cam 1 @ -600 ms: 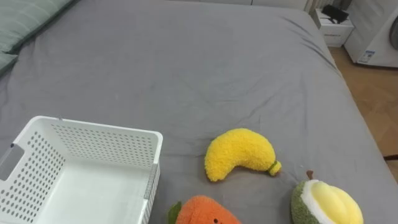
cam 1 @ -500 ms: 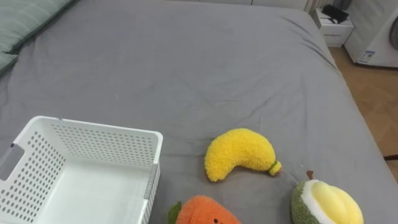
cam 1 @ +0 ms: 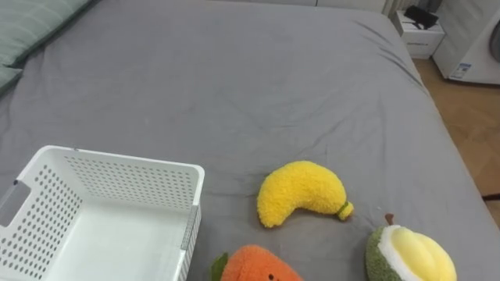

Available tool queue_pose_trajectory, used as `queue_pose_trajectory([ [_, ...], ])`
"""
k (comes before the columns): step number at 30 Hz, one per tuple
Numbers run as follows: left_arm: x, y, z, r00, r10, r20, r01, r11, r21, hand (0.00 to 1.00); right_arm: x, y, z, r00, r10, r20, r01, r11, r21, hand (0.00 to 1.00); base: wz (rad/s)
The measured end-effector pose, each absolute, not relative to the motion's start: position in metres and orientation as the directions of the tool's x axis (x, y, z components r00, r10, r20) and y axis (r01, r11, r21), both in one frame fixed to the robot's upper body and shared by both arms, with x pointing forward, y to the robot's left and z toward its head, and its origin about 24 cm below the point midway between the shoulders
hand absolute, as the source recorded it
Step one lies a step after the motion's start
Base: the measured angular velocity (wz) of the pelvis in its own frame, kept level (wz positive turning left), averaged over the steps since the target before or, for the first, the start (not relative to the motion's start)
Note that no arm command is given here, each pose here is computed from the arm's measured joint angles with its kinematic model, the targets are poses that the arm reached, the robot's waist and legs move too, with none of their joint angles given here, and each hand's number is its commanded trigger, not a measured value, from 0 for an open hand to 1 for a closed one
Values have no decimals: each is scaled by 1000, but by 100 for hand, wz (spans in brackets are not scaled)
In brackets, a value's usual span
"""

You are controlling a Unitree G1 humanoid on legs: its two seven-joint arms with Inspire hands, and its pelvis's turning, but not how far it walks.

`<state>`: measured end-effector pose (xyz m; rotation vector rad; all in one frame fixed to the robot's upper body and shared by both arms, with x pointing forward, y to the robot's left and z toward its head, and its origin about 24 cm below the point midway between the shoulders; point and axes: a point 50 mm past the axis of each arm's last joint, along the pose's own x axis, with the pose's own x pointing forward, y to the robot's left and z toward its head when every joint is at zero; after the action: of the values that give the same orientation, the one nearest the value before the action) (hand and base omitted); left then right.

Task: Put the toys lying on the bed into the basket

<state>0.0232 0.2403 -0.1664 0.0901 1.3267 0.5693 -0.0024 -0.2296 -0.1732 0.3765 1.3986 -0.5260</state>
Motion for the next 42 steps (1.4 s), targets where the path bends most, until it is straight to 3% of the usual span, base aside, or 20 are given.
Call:
queue_pose_trajectory([
  [7,22,241,-166,127,440,-889,-341,861,377,0,-5,-230,-173,80,-137,-987,598,799,-63,0,0],
  [19,2,252,-164,47,457,-888,-402,823,402,0,-37,-240,-169,-80,-206,-975,808,560,-185,0,0],
  [26,-4,265,-160,23,505,-863,-416,789,451,0,-28,-252,-167,-102,-275,-956,843,486,-229,0,0],
  [33,5,274,-157,61,526,-848,-362,804,472,0,12,-281,-158,-13,-400,-916,799,546,-250,0,-1],
  [42,14,272,-157,99,523,-846,-313,824,473,0,94,-309,-124,264,-626,-734,658,673,-337,0,-2],
])
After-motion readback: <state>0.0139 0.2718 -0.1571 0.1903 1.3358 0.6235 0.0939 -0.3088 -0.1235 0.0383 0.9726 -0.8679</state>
